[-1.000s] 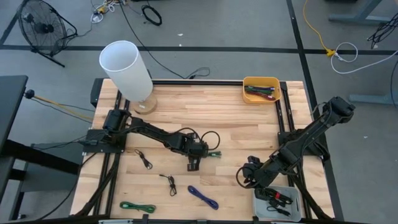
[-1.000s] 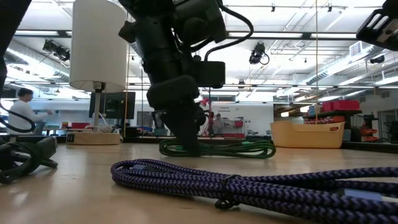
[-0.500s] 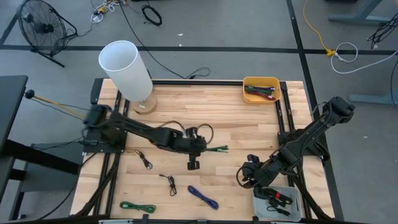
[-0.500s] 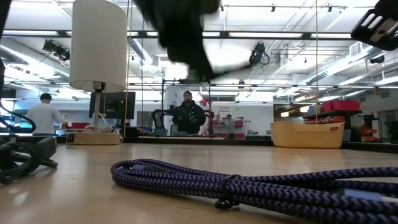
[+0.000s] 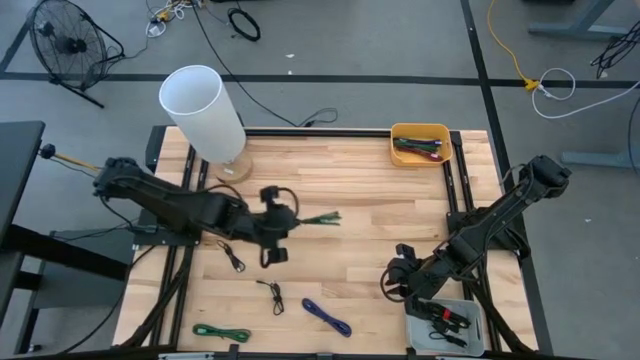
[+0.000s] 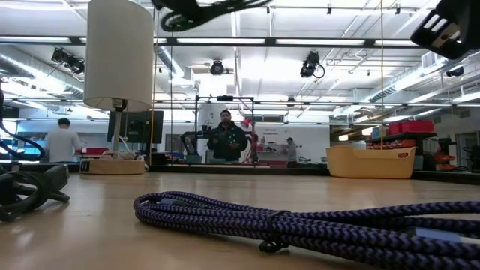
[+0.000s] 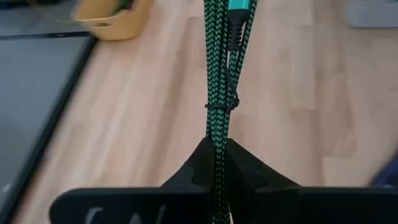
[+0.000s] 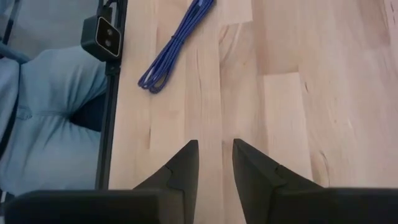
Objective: Pick & Place USB Port
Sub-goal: Put the black and green USB cable into the yellow bin
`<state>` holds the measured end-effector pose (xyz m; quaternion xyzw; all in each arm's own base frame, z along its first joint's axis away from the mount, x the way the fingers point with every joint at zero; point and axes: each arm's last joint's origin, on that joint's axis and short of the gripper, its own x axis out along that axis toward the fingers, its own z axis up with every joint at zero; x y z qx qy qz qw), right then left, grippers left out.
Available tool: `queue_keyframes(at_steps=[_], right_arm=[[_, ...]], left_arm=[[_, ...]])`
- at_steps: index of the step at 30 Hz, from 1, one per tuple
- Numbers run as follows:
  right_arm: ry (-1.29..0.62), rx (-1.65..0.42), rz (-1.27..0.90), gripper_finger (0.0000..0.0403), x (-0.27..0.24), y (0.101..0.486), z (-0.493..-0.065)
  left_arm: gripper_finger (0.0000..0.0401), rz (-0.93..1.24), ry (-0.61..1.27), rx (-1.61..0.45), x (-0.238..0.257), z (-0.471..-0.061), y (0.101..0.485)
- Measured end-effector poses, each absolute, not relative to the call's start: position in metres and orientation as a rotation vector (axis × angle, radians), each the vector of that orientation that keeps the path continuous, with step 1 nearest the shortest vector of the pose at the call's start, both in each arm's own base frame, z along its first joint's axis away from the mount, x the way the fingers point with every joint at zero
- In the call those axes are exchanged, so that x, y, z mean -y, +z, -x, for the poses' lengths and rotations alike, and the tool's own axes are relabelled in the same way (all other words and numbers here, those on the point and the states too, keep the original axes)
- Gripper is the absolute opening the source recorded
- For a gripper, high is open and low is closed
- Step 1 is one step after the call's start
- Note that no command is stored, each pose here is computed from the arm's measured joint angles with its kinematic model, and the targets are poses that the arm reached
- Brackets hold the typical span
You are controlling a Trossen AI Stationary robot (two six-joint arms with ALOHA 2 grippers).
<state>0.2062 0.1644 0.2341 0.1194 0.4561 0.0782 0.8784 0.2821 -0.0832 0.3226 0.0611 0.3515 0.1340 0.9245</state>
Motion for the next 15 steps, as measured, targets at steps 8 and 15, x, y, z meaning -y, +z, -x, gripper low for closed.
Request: queue_keyframes(at_steps=[8, 15], right_arm=[[0.162, -0.891, -0.210, 0.0100, -0.165, 0.237, -0.210], [-0.077, -0.632, -0.071, 0.0100, -0.143, 0.247, -0.233]], left_arm=[[0.0017, -0.016, 0.311, -0.631, 0.075, -0.233, 0.311], [0.0017, 0.057, 0.182, -0.326, 0.078, -0.205, 0.260]])
